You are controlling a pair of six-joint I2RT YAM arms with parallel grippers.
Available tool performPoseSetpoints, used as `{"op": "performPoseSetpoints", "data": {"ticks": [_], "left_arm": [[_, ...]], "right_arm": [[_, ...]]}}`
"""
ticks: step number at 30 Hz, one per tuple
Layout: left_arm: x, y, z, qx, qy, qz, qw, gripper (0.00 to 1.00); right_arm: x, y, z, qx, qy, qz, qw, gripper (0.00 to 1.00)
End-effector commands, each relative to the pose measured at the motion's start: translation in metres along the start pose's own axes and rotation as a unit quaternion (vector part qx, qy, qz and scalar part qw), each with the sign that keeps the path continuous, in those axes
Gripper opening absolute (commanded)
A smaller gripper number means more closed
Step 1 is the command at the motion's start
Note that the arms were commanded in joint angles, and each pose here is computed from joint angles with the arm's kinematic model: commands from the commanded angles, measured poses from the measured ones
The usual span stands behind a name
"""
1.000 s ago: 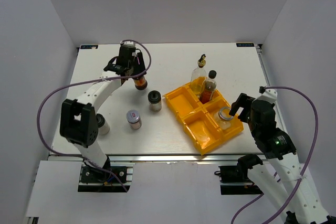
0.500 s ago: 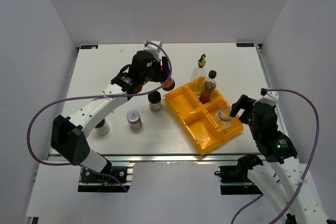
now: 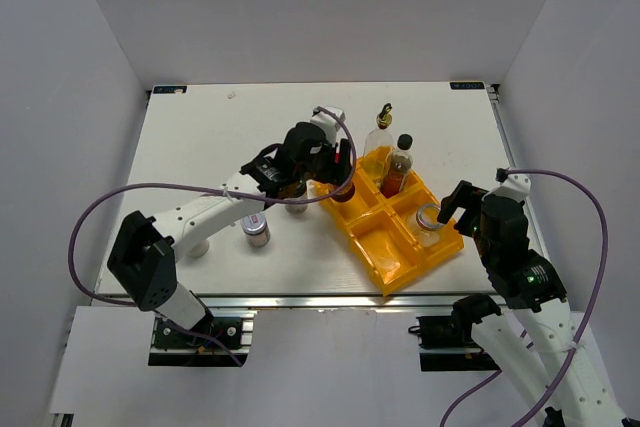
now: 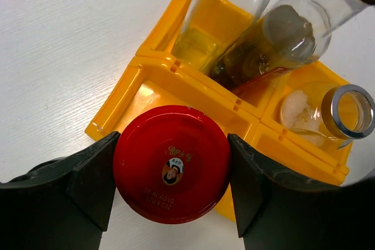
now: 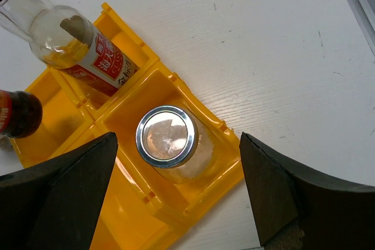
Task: Organize the condiment bottles
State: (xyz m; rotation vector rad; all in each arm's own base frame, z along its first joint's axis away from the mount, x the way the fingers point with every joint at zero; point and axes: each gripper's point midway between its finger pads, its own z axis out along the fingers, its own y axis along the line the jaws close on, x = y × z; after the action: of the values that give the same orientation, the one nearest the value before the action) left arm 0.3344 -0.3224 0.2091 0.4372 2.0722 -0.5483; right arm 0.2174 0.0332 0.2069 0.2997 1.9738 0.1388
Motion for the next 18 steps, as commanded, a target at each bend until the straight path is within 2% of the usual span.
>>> {"op": "performPoseSetpoints", "data": {"ticks": [1,9,13,14,16,17,18], "left_arm": [[-0.055,-0.027,-0.007,0.027,-0.090,0.006,0.996,0.00],[-0.027,-0.041,0.019,0.042,-0.043,0.025,0.998,0.00],[-0.013,-0.040,0.029,0.037,-0.018,0.026,0.999,0.43],[-0.011,-0.040,0.031,0.037,-0.014,0.026,0.999,0.59],[-0.004,-0.039,0.036,0.037,-0.003,0.027,0.999,0.67],[-0.002,-0.038,0.037,0.034,0.001,0.026,0.999,0.75],[0.001,-0.038,0.039,0.034,0.007,0.026,0.999,0.79]], "right_arm": [[-0.007,0.003,0.002,-0.006,-0.018,0.008,1.000,0.89],[-0.005,0.004,0.003,-0.008,-0.015,0.007,1.000,0.89],[-0.003,0.004,0.004,-0.008,-0.010,0.005,1.000,0.89],[-0.003,0.004,0.004,-0.009,-0.010,0.005,1.000,0.89],[-0.002,0.004,0.005,-0.008,-0.007,0.005,1.000,0.89],[-0.001,0.004,0.005,-0.007,-0.006,0.004,1.000,0.89],[-0.001,0.004,0.005,-0.008,-0.005,0.004,1.000,0.89]]}}
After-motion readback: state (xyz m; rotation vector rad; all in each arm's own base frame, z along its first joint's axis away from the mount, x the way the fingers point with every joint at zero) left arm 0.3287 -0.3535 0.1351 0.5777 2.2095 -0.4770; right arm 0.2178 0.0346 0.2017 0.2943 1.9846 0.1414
